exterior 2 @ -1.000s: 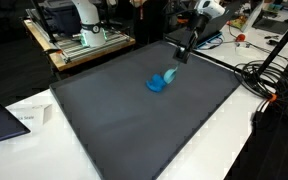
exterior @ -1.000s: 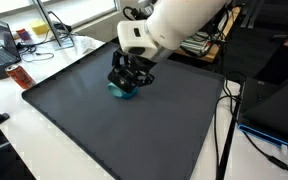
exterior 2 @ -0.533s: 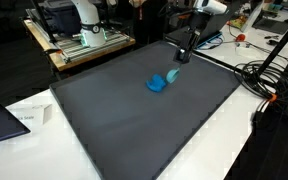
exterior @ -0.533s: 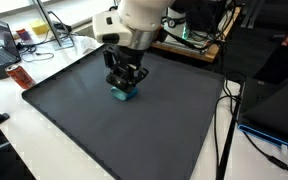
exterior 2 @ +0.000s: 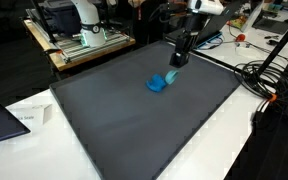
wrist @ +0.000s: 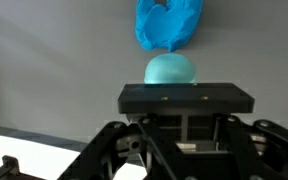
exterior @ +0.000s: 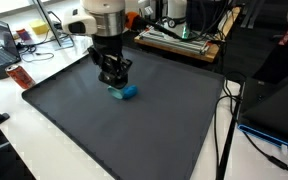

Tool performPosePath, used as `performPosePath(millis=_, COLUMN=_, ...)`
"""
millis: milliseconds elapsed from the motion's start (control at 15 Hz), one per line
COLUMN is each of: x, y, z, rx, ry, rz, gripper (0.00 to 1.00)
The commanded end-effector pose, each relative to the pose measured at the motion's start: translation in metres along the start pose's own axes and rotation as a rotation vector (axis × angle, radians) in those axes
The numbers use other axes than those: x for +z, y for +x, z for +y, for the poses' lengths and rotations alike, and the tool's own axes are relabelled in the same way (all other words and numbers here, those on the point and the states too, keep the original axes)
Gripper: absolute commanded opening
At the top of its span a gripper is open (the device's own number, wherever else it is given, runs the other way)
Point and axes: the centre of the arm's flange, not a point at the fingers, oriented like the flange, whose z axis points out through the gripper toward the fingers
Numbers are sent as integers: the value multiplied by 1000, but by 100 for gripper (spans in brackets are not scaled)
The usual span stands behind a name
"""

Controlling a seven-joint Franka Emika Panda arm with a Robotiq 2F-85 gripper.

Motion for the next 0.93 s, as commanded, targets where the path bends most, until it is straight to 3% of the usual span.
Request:
performPosePath(millis=0, x=-4, y=-10, z=31, rx=-6, ry=104, rz=-7, gripper=22)
performPosePath(millis=867, x=23, y=-18, z=107, rx=-23, ry=386, rz=4, gripper=22)
